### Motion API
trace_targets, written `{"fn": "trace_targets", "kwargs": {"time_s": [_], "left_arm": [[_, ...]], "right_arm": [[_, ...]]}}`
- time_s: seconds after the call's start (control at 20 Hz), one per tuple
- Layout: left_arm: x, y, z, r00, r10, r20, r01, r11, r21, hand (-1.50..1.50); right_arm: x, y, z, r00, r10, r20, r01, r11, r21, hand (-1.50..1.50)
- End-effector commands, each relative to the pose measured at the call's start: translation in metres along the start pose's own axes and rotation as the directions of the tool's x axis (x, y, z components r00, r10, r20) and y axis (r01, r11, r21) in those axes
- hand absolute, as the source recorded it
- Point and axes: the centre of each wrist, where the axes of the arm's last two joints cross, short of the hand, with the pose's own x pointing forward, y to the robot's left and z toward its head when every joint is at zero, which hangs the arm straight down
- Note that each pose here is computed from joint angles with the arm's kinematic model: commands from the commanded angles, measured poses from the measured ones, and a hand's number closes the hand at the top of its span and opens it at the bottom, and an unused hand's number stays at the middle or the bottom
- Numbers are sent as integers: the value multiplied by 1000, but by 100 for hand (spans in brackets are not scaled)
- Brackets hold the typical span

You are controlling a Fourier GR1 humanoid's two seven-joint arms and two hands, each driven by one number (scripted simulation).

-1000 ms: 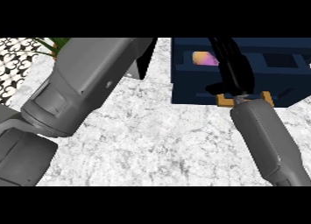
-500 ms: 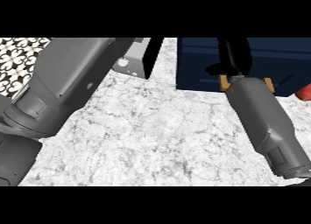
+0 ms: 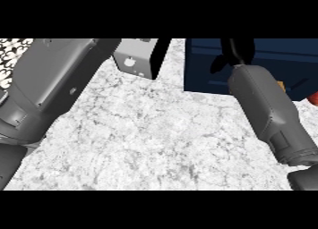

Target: Pick up the can, place it into the drawer and close the drawer

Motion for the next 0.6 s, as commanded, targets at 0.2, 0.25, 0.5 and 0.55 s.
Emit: {"fn": "trace_targets", "kwargs": {"time_s": [0.2,0.25,0.5,0.55], "left_arm": [[-10,16,12,1000,-4,13,5,1000,-28,-150],[-7,41,3,1000,-3,-4,3,1000,3,-150],[-21,42,14,1000,5,-5,-5,1000,-5,-150],[-18,43,13,1000,8,2,-8,1000,-15,-150]], "right_arm": [[14,-23,-29,995,-100,-14,99,991,-91,-150],[19,-24,-31,987,-159,16,159,983,-92,-150],[26,-47,-51,973,-225,42,228,968,-100,-150],[21,-44,-48,975,-218,47,222,968,-119,-150]]}}
